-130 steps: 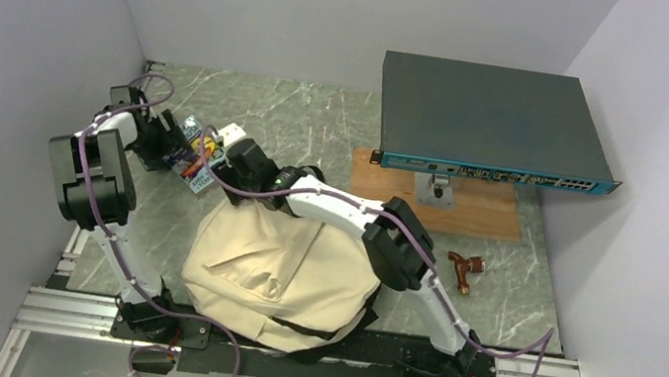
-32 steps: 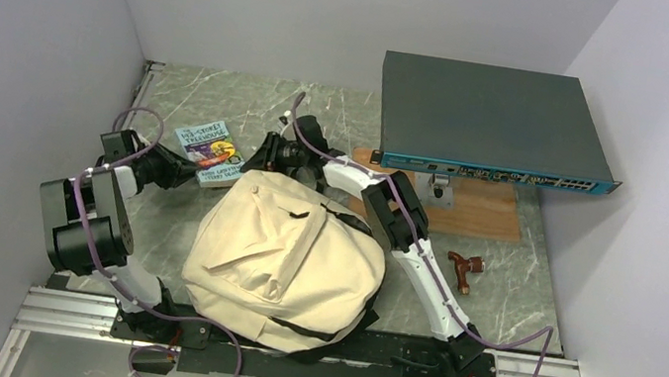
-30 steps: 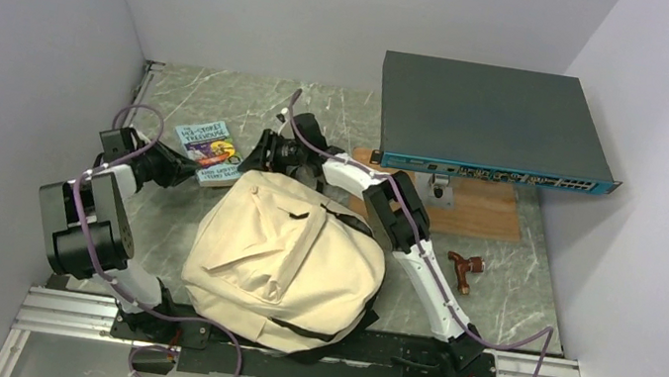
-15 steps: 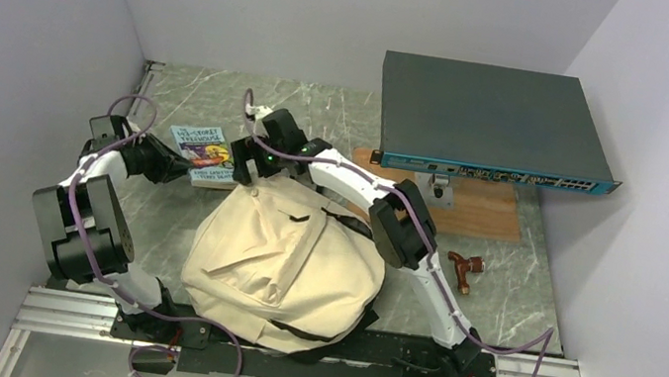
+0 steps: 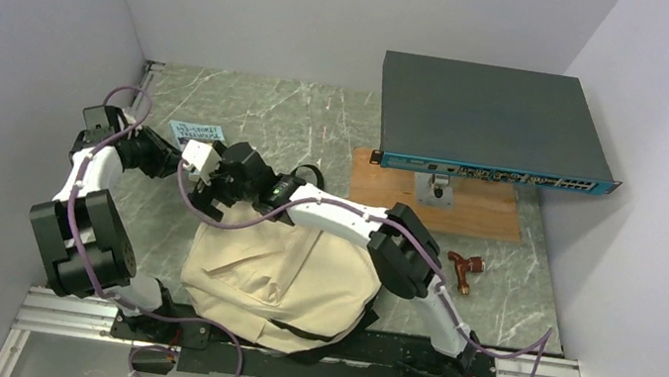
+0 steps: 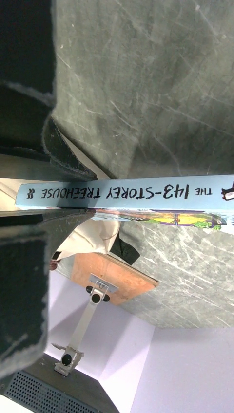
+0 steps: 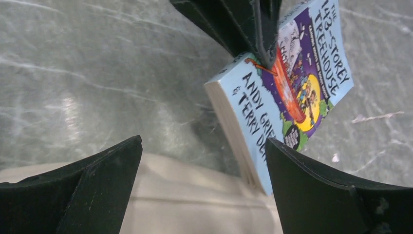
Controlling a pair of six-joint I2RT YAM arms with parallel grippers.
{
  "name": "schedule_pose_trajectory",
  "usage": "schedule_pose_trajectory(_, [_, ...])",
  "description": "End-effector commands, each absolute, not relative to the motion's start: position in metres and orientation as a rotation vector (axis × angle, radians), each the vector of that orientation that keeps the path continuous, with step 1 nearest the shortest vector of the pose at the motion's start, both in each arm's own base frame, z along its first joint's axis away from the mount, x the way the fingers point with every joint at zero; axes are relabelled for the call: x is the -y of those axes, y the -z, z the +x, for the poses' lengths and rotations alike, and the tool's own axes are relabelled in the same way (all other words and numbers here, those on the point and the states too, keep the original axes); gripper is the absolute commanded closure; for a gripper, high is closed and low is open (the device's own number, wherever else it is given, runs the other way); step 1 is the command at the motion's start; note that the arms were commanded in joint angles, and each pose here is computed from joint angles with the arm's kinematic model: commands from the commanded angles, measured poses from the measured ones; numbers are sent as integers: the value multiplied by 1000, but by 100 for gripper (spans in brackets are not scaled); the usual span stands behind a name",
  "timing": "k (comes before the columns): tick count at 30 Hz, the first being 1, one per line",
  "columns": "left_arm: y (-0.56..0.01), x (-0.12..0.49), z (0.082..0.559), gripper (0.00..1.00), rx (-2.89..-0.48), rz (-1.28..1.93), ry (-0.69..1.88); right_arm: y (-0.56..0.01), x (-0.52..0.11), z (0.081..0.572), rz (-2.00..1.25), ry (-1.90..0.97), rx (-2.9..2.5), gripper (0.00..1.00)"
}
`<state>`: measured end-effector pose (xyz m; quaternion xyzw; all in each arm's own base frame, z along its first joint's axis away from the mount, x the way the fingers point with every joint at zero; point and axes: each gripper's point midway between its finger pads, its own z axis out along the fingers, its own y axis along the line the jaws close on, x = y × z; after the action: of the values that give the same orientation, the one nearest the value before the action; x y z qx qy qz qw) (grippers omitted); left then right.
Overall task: Pack the student bag
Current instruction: Place the book in the student bag.
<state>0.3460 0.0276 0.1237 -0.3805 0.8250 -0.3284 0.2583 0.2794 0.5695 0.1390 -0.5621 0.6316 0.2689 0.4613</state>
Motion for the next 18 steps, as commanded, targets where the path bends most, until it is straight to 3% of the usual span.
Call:
schedule_pose_trajectory(1, [-175,-23,349,100,-2160,-912,920,-152,-586,320,-1305,-541,-1420,0])
schedule_pose_trajectory(6, [-189,-19,341,100,-2146,-915,913,-135,-594,344,-1202,-347,-1412,3])
schedule_pose_trajectory(10, [-198,-18,335,100,-2121,-970,910,-150,-585,361,-1028,-174,-1357,14])
schedule_pose_trajectory(14, [-223,-13,333,100,-2030,-974,942,-187,-567,369,-882,-137,-1353,53])
schedule_pose_trajectory(15, [-234,-13,333,100,-2001,-954,939,-195,-561,367,-855,-150,-1352,74])
schedule_pose_trajectory(16, [-244,-14,333,97,-1975,-932,925,-209,-557,366,-824,-162,-1346,80])
schedule_pose_trajectory(18, [-272,-14,332,68,-1931,-832,882,-236,-551,363,-781,-190,-1360,93])
